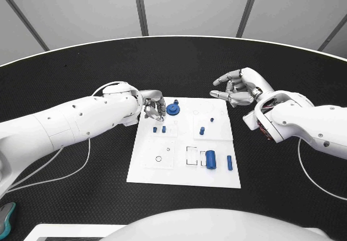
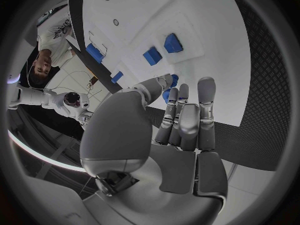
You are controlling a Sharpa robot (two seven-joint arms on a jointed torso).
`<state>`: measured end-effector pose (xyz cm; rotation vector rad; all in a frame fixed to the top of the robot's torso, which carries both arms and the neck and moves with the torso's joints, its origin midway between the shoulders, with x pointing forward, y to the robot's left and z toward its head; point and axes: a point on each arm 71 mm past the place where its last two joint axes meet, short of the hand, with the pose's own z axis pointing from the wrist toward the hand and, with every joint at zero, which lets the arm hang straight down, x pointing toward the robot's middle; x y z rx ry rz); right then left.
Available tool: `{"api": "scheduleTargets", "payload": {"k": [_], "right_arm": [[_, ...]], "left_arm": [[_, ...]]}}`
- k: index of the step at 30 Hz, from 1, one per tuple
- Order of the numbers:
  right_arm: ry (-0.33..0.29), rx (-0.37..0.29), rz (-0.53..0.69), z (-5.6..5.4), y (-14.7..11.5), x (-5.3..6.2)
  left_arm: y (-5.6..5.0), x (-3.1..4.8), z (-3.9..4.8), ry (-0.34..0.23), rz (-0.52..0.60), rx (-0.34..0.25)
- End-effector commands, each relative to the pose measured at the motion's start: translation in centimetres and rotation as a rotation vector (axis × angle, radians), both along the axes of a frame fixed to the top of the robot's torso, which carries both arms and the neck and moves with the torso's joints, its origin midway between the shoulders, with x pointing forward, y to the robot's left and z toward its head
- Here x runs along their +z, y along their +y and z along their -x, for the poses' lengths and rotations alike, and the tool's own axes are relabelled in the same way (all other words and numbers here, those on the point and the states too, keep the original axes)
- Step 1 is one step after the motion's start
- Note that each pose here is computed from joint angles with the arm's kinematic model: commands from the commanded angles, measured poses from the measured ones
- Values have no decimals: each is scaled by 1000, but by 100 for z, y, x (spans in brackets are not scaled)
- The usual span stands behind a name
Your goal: Assemble the parts on the task board
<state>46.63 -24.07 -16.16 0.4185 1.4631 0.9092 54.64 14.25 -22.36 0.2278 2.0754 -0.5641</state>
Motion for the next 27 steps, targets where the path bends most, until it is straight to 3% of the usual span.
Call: {"api": "scheduleTargets", "payload": {"k": [1, 19, 23, 27], "right_arm": [[0, 0, 0, -1, 0, 0], [1, -2, 1, -7, -5, -3], [11, -4, 5, -15, -16, -13], [58, 2, 24, -38, -45, -56]], "left_arm": [[7, 1, 0, -1, 1, 1], [91, 12, 9, -10, 14, 8], [153, 15, 12, -7, 24, 21], [280, 27, 15, 9, 78, 58]]}}
